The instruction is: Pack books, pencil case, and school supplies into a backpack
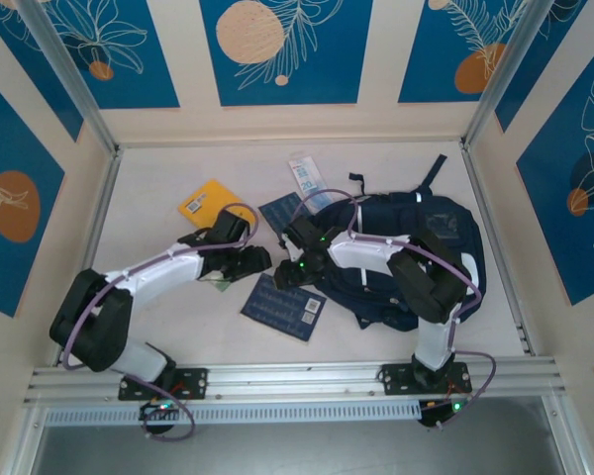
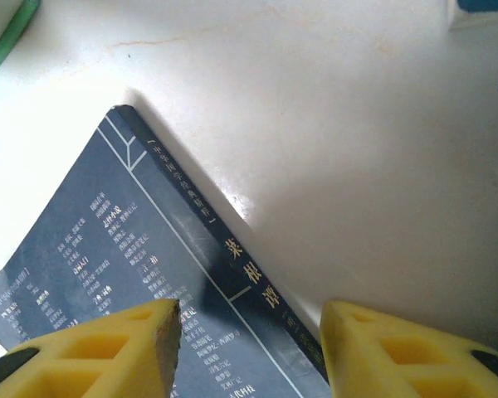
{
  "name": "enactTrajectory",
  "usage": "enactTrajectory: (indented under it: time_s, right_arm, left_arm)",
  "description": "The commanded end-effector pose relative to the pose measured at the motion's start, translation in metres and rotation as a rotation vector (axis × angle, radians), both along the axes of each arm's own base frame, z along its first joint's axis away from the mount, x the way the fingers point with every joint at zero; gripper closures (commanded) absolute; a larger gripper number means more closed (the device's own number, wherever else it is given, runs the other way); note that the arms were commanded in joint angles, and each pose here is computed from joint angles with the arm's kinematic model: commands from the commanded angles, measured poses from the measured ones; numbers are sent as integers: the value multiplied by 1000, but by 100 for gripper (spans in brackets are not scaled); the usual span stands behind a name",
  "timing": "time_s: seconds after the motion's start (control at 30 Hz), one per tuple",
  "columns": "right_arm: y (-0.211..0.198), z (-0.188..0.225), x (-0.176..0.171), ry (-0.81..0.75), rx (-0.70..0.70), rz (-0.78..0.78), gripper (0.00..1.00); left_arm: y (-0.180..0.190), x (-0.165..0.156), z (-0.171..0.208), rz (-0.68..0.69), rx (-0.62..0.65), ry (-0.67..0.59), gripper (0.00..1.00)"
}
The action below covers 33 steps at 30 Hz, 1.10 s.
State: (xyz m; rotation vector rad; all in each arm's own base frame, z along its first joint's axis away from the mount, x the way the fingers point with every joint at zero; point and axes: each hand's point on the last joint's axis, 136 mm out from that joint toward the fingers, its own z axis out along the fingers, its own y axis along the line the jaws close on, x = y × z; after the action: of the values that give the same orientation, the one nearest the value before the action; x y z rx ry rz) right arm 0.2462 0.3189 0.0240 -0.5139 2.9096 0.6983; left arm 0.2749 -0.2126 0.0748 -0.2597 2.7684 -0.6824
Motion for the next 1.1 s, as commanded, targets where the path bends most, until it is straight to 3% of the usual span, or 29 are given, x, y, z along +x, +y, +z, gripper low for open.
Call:
enactTrajectory:
  time_s: [0.0, 0.3, 0.5, 0.8, 1.07]
  right_arm:
    - [-25, -12, -14, 77, -82, -7, 52]
    - [-31, -10, -7, 84, -64, 1, 54]
    - [-33, -12, -6, 85, -71, -6, 54]
    - [-31, -17, -9, 102, -68, 1, 55]
    - [-30, -20, -15, 131, -56, 13, 56]
  left_arm:
    - [2, -17, 8, 12, -53, 18, 42]
    - [-6, -91, -8, -109, -77, 95, 43]
    - [-6, -119, -34, -148, -54, 200, 42]
    - [-16, -126, -49, -197, -67, 271, 41]
    - [-18, -84, -40, -186, 40, 149, 41]
